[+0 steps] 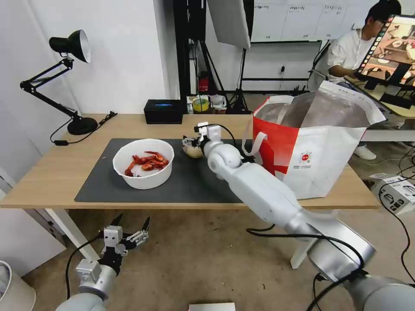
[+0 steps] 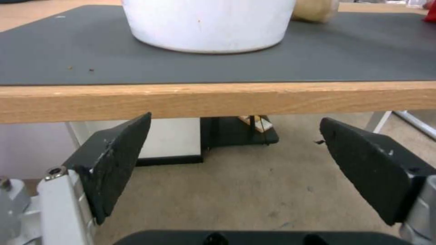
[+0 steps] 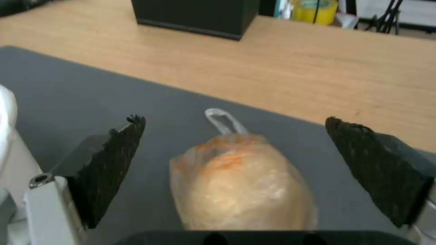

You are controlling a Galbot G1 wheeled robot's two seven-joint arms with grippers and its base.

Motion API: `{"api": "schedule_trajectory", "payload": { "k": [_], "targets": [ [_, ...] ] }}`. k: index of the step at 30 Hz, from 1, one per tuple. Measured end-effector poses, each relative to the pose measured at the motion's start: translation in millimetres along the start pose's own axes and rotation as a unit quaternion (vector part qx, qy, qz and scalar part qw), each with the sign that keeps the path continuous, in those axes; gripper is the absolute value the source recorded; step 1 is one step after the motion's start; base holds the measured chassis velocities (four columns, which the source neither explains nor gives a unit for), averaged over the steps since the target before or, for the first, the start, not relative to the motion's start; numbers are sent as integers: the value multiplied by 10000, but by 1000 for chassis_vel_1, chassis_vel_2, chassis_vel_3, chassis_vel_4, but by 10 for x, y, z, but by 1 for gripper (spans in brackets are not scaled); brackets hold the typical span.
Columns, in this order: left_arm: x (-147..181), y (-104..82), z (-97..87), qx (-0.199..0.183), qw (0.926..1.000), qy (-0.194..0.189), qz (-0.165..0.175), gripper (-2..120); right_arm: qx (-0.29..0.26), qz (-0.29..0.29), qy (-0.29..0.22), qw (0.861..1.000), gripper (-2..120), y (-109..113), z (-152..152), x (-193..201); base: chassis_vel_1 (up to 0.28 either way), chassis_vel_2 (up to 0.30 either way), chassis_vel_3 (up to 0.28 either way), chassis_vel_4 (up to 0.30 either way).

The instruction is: Pick up the trash from the table and place it into the takeout bag.

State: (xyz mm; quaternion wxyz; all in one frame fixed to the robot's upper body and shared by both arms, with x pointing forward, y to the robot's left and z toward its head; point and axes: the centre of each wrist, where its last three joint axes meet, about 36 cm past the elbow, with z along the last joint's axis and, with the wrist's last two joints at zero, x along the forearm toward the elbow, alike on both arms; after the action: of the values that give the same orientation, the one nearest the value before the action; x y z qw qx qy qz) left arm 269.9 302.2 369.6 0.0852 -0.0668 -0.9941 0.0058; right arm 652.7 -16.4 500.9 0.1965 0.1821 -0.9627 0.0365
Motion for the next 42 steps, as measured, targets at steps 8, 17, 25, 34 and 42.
{"api": "schedule_trajectory", "payload": {
  "k": [8, 17, 25, 34, 42],
  "targets": [
    [2, 24, -3, 21, 10000, -17, -29, 100, 139, 49, 212, 9997, 100, 108, 65, -121, 0, 0, 0, 0],
    [16, 4, 18, 50, 10000, -37, -39, 100, 260, 117, 291, 9992, 100, 75, 172, -148, 0, 0, 0, 0],
    [31, 17, 17, 39, 9999, -80, -58, 100, 293, 130, 416, 9986, 100, 61, 260, -202, 0, 0, 0, 0],
    [49, -21, 38, 41, 10000, -68, -44, 100, 321, 162, 508, 9981, 100, 41, 327, -257, 0, 0, 0, 0],
    [44, -17, 42, 34, 10000, -68, -46, 100, 293, 174, 507, 9981, 86, 2, 344, -257, 0, 0, 0, 0]
  ]
}}
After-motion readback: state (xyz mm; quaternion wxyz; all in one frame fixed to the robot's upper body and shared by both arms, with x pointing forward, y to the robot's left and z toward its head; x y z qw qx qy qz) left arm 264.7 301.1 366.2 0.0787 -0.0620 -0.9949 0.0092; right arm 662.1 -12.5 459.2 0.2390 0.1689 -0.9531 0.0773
